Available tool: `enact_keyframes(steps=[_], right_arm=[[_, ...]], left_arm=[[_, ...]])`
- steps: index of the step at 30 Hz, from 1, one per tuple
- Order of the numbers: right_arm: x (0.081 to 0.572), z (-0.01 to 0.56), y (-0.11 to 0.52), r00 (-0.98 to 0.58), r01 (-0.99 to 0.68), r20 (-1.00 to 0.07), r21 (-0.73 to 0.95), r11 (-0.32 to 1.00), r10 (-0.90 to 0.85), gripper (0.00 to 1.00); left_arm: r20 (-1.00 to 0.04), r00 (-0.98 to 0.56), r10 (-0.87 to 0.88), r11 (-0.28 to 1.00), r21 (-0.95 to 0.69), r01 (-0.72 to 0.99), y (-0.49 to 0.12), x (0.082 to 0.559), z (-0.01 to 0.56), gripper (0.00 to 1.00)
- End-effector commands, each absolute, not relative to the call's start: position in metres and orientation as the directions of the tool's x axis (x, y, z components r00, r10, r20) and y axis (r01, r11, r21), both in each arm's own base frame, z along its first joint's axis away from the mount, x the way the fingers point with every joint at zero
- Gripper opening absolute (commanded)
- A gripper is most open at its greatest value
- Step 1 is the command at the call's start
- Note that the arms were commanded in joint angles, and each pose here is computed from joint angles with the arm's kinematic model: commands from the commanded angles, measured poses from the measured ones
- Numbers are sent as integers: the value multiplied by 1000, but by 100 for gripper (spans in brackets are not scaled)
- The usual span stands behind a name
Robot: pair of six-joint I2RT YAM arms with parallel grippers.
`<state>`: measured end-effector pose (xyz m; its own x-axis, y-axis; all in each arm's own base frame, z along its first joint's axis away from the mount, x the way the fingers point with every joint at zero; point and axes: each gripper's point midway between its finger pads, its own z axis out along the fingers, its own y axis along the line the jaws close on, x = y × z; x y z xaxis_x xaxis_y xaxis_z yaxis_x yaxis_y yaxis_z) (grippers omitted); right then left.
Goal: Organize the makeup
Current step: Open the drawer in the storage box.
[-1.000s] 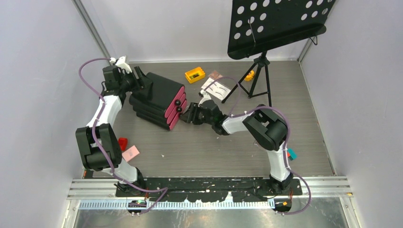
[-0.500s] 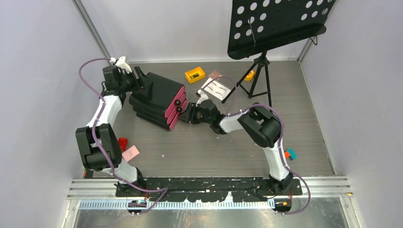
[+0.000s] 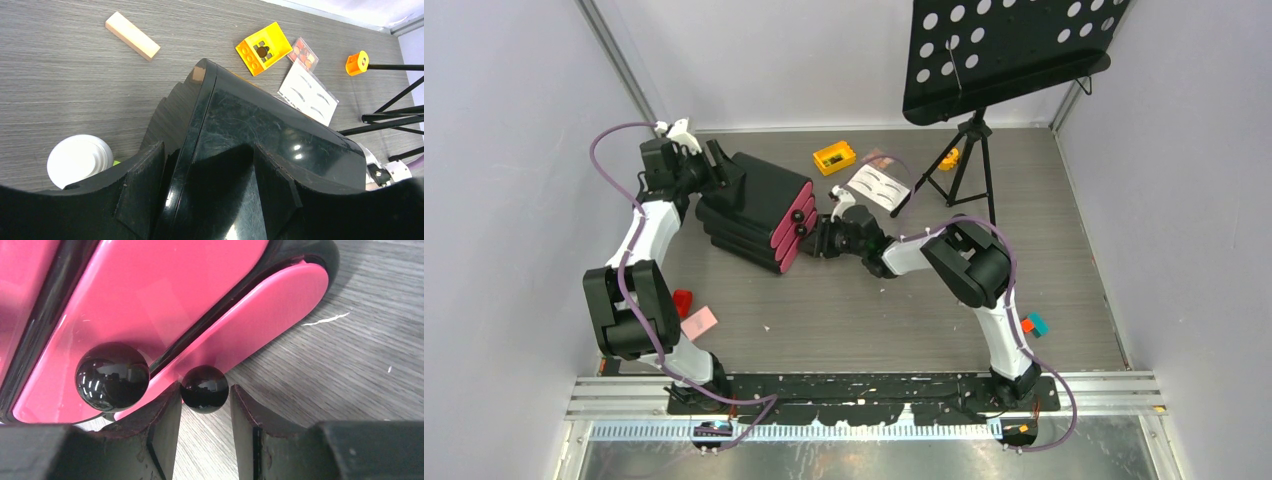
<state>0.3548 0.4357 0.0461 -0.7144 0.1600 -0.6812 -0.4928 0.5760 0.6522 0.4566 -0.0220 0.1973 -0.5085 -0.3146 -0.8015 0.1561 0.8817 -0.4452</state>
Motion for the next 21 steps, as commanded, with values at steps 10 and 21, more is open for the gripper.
enact_keyframes(steps=[10, 21], right_arm=[[372, 65, 432, -617, -590, -781, 544, 596, 102, 16], [354, 59, 386, -586, -577, -810, 415, 704, -3, 13]], left_arm=[[-755, -575, -314, 862, -481, 160, -35, 448, 177, 66], [-758, -574, -310, 870, -470, 151, -33, 446, 178, 66]])
